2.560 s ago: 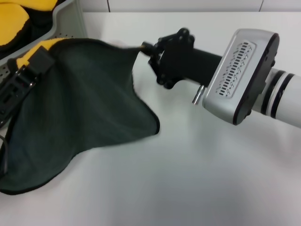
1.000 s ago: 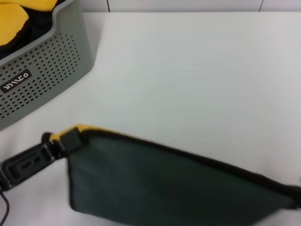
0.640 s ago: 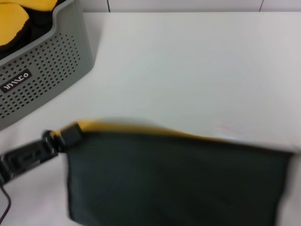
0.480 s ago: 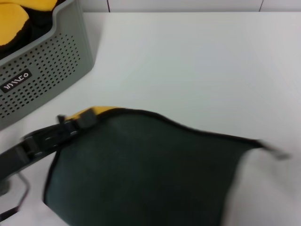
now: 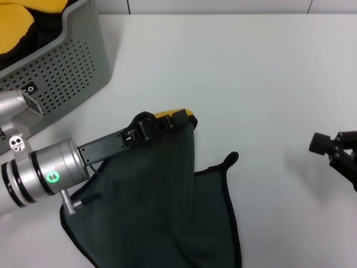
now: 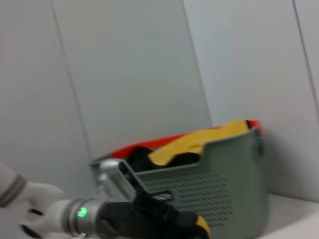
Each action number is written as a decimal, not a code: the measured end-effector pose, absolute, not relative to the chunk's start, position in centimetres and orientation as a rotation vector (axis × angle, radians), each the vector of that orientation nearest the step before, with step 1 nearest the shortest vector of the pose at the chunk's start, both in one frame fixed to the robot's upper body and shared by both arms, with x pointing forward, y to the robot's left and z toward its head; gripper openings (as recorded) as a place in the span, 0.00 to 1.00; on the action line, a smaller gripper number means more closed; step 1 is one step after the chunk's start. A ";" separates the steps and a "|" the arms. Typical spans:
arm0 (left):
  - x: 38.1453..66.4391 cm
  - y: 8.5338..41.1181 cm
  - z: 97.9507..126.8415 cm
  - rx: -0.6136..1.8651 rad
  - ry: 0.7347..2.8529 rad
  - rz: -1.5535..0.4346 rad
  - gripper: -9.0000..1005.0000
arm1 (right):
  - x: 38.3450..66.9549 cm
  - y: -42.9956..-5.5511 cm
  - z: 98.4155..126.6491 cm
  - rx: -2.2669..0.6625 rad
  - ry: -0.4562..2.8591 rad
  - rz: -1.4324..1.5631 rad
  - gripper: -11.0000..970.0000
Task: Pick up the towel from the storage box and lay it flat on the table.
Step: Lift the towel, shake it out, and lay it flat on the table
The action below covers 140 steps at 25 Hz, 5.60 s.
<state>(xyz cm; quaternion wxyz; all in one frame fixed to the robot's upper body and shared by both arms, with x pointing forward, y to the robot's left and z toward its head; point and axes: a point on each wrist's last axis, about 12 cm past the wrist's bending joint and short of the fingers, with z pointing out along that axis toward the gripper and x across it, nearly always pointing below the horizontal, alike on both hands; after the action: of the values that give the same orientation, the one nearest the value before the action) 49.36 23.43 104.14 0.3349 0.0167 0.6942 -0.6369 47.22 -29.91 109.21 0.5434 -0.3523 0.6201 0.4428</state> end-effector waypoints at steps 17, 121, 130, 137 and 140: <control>48.2 28.5 101.6 -0.275 1.829 -1.348 0.02 | 51.8 -26.4 107.6 -0.985 1.595 0.827 0.17; 47.7 25.3 111.2 0.380 1.234 -1.836 0.02 | 53.1 -21.4 110.3 -1.289 1.381 0.883 0.01; 45.6 28.2 109.4 0.219 1.285 -1.773 0.02 | 48.5 -25.3 115.9 -1.308 1.217 0.783 0.01; 43.6 28.2 108.4 0.216 1.349 -1.806 0.02 | 45.2 -28.9 118.5 -1.325 1.088 0.883 0.01; 42.5 28.0 107.8 0.226 1.387 -1.836 0.02 | 44.0 -30.0 119.1 -1.320 1.039 0.930 0.01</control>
<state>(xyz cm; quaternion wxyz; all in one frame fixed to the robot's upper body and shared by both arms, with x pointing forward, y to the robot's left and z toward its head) 42.53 27.99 107.82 0.4031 0.0895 0.5489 -0.7268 43.99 -30.04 119.13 0.5734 -0.5631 0.4435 0.3967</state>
